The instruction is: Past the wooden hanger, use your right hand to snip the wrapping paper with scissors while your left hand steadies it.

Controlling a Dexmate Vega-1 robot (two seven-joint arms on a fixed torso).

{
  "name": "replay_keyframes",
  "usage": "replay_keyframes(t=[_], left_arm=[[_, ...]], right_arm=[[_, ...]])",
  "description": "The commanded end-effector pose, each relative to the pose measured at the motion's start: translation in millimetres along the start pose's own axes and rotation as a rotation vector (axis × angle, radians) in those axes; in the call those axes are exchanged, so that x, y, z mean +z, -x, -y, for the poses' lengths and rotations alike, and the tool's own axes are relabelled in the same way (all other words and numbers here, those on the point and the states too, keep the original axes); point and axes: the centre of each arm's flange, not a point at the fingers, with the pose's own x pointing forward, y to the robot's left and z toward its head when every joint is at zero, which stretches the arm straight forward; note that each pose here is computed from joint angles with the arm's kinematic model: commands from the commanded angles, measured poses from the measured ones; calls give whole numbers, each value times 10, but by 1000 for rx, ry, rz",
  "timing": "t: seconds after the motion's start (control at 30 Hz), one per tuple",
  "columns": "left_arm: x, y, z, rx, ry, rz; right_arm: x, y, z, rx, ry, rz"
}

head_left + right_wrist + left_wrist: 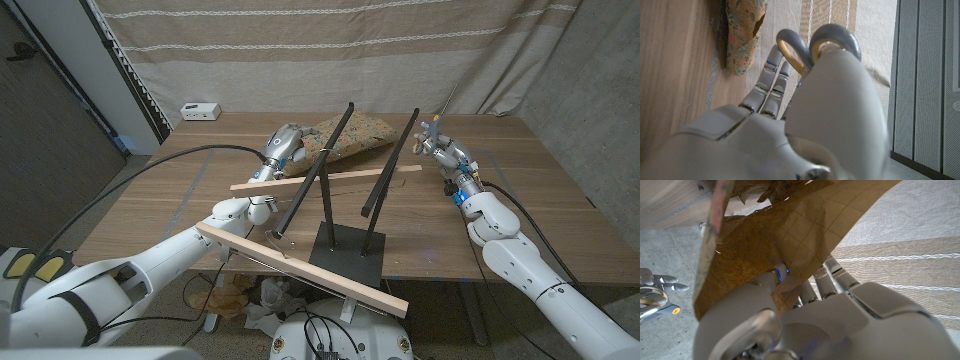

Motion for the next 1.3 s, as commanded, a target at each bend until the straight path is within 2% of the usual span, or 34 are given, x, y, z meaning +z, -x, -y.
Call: replay_keyframes(t=[0.03, 0.53, 0.93, 1.3], left_arm=[[-2, 28, -17, 4, -5, -4], [14, 12, -7, -1, -7, -3], [13, 5, -1, -1, -10, -8], [4, 8, 15, -1, -11, -17]], right_arm=[[3, 20, -15, -35, -8, -2], [-62, 30, 37, -52, -52, -11], [-178, -20, 43, 37, -172, -18], [-201, -79, 20, 63, -177, -31]])
